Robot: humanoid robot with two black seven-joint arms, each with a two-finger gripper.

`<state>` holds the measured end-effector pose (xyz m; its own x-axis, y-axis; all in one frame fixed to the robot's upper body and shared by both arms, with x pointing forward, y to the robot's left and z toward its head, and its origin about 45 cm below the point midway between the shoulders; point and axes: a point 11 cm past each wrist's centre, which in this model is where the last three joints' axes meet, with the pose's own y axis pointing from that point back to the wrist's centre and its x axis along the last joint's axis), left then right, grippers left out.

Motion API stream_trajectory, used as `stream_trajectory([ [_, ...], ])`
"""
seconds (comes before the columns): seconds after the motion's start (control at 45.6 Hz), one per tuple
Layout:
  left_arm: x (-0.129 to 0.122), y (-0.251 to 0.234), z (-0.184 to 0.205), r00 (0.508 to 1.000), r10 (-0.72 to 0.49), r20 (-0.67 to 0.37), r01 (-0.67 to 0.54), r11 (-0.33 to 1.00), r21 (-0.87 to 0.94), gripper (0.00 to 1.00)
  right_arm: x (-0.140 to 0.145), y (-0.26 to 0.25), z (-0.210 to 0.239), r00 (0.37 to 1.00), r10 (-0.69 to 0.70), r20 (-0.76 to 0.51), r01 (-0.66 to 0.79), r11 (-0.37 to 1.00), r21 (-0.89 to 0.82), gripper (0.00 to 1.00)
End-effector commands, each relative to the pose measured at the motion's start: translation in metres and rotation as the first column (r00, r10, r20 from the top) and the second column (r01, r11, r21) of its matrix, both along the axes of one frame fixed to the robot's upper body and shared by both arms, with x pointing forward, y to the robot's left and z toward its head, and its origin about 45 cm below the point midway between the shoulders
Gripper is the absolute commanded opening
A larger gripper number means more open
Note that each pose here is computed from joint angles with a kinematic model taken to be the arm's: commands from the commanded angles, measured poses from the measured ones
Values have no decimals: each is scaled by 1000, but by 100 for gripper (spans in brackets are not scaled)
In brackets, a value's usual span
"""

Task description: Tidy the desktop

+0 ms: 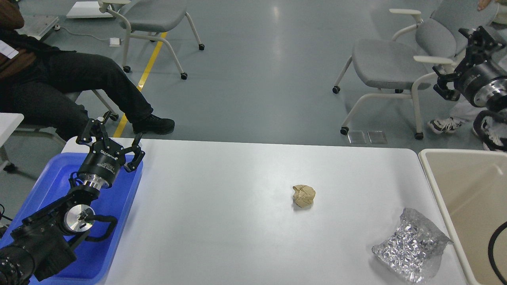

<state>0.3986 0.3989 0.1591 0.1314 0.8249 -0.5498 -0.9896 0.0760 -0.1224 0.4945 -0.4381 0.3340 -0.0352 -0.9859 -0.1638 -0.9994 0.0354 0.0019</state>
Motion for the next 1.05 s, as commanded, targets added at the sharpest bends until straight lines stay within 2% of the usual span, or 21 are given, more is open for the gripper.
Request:
stream_trajectory([
  [0.0,0,0,0,1000,-1,0,1,1000,0,98,-16,31,-1,985,142,96,-146,989,37,100],
  [0.241,0,0,0,1000,0,0,0,1000,0,98,-43,57,-60,963,136,233,-160,983,89,100],
  [0.438,0,0,0,1000,0,0,0,1000,0,98,-73,85,-143,986,137,100,-154,970,190,100],
  [0.614,0,0,0,1000,0,0,0,1000,0,98,-95,98,-191,993,117,12,-116,962,247,100],
  [1.03,0,0,0,1000,0,0,0,1000,0,98,-101,97,-202,995,102,-11,-96,963,253,100],
])
